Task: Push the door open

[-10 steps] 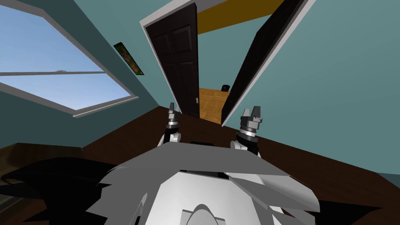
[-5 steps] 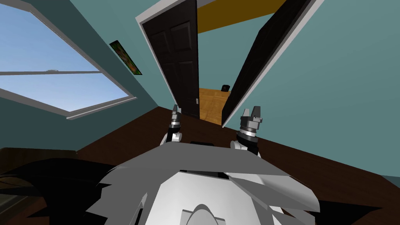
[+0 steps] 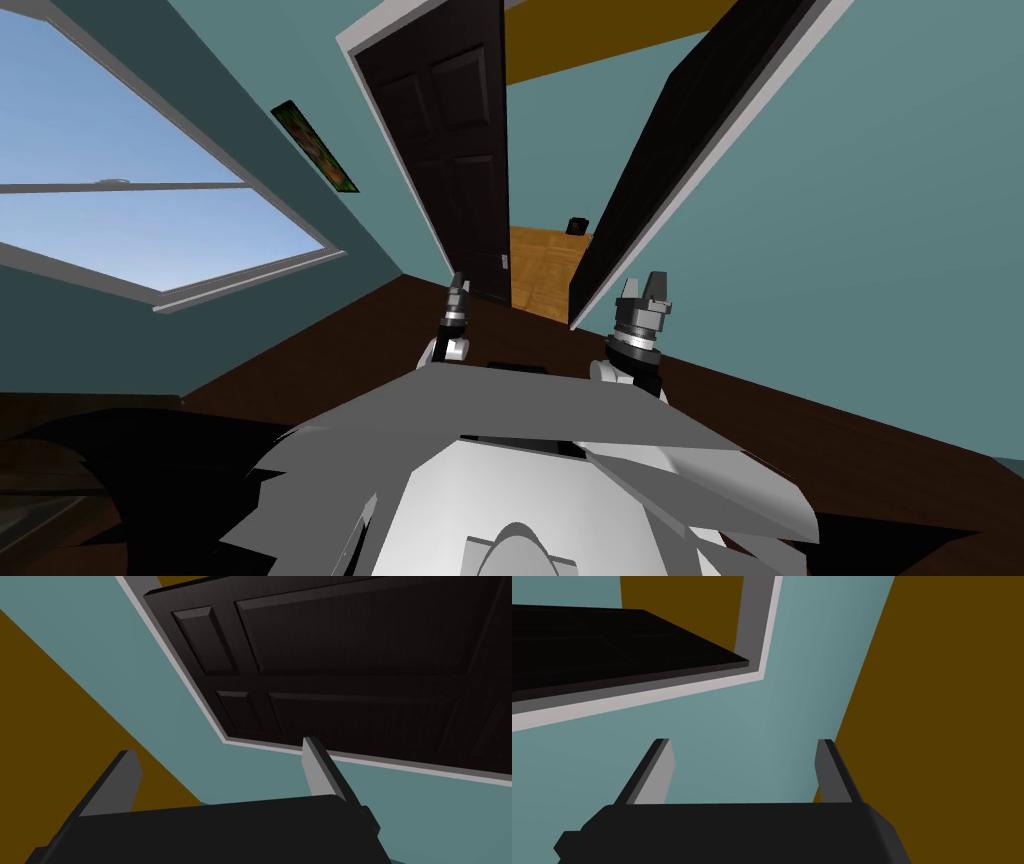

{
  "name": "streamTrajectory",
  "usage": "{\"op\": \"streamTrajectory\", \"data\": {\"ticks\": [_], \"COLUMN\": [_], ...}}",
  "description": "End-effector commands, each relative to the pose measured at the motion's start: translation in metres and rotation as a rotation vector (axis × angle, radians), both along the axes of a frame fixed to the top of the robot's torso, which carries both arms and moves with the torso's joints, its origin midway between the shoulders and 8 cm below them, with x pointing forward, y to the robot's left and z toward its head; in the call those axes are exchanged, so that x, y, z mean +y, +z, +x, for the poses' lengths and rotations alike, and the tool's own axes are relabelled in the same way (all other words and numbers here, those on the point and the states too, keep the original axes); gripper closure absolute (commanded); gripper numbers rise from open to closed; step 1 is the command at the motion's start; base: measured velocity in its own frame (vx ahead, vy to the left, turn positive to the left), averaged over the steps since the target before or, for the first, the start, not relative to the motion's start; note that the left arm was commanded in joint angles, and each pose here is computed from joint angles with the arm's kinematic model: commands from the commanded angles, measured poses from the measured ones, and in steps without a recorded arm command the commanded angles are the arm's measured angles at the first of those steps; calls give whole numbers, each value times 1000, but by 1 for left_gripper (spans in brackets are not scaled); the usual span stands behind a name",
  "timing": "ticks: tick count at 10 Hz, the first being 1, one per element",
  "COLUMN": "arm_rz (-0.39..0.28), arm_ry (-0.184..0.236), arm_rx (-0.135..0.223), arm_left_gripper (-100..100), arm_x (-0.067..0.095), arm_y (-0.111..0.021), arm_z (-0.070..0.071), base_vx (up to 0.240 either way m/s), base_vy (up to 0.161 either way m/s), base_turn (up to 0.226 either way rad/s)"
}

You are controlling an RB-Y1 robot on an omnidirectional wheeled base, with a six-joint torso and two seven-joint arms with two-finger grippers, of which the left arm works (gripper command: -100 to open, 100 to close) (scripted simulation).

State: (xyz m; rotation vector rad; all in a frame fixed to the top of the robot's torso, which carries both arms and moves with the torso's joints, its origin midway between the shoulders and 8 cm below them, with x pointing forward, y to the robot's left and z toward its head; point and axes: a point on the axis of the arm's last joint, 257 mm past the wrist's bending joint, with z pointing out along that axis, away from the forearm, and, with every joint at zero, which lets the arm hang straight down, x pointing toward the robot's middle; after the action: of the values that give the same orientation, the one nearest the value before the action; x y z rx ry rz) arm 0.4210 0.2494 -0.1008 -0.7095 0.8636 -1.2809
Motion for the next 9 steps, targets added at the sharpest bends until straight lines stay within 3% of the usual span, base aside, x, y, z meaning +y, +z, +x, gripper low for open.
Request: {"op": "streamTrajectory", "data": {"ticks": [1, 9], "arm_rz": [-1, -7], "arm_ry": [-9, -53], "arm_rx": [21, 125], "arm_left_gripper": [-100, -100], "arm_x": [-2, -12], "arm_y": [-13, -76], "arm_z": [4, 32], "base_vx": [91, 97], "base_vy": [31, 27], "base_turn": [-10, -12]}}
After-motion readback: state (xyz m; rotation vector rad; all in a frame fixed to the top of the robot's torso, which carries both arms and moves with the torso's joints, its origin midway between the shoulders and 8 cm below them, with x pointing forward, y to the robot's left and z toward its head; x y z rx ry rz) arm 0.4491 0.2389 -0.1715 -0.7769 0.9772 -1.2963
